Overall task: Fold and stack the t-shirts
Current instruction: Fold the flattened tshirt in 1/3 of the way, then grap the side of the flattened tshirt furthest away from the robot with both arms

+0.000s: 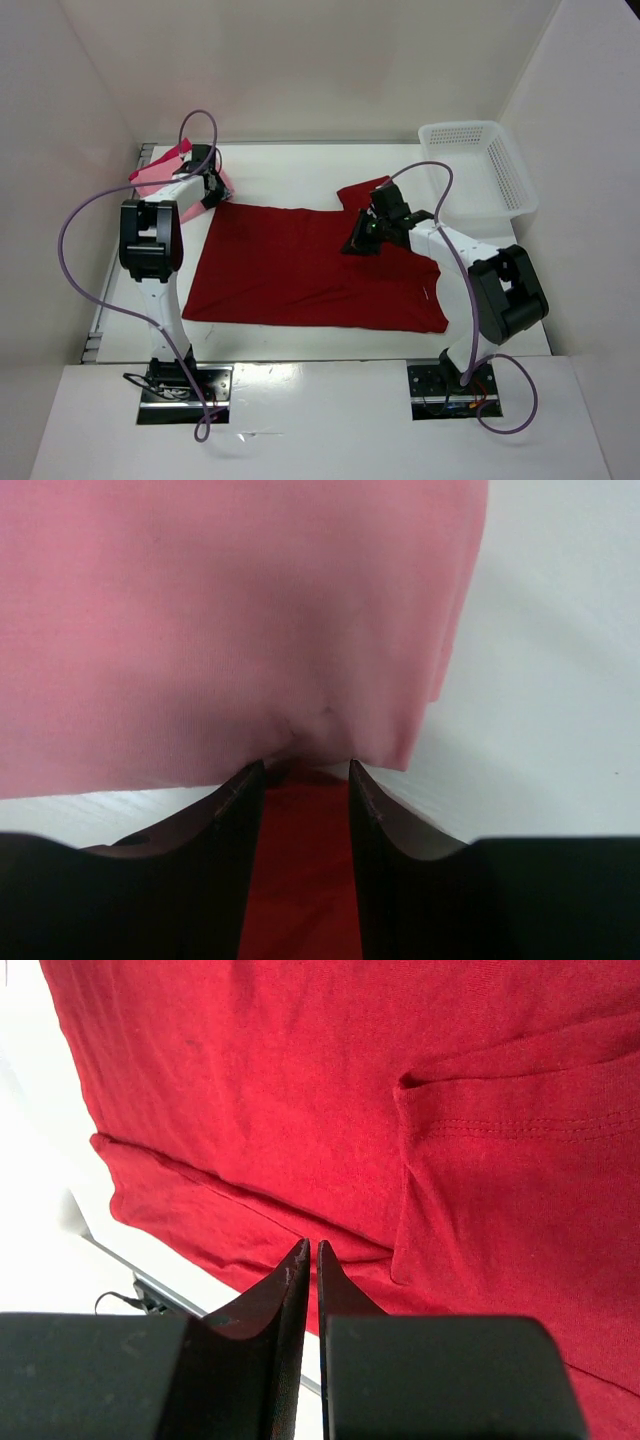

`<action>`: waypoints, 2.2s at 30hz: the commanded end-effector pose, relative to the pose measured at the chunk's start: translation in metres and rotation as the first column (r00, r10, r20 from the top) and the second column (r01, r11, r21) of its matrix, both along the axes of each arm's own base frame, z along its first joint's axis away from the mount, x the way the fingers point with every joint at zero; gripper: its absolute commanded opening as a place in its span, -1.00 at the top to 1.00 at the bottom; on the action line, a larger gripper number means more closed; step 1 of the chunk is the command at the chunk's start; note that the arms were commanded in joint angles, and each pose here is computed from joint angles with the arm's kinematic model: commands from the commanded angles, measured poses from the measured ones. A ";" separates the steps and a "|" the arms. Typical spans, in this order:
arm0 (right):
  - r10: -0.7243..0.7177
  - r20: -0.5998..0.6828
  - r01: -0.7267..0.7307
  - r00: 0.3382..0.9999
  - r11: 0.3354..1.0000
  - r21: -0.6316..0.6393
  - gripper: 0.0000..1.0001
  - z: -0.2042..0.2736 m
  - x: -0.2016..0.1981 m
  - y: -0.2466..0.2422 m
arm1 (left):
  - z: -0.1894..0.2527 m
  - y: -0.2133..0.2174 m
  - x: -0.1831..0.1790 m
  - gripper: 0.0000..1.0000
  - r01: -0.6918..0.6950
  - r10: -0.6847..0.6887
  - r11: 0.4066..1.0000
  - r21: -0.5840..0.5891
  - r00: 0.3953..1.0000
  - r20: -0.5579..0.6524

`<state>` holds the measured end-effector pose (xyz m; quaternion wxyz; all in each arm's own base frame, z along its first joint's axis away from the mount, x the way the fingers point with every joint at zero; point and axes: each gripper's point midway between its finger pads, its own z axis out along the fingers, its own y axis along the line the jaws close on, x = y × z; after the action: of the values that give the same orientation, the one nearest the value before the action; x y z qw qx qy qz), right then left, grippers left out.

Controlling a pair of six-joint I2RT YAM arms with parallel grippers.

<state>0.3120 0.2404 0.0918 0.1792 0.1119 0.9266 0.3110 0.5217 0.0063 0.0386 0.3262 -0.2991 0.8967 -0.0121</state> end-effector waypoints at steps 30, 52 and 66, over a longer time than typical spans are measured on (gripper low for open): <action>-0.374 0.368 0.480 0.851 0.837 -0.261 0.15 0.020 0.240 -0.151 | 0.043 -0.006 -0.016 0.95 0.001 0.004 0.998 -0.061 0.997 0.080; -0.288 0.347 0.430 0.893 0.775 -0.463 0.05 -0.049 0.305 -0.151 | 0.049 -0.023 -0.028 1.00 0.036 -0.023 0.991 -0.132 0.995 0.097; -0.282 0.302 0.404 0.911 0.762 -0.506 0.13 -0.060 0.301 -0.149 | 0.054 -0.031 -0.031 1.00 0.058 -0.043 0.988 -0.145 0.994 0.105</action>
<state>0.6186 0.0887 0.0297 0.3575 0.1960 0.9130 0.0155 0.4871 -0.0202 0.0663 0.3211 -0.3005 0.8942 -0.0833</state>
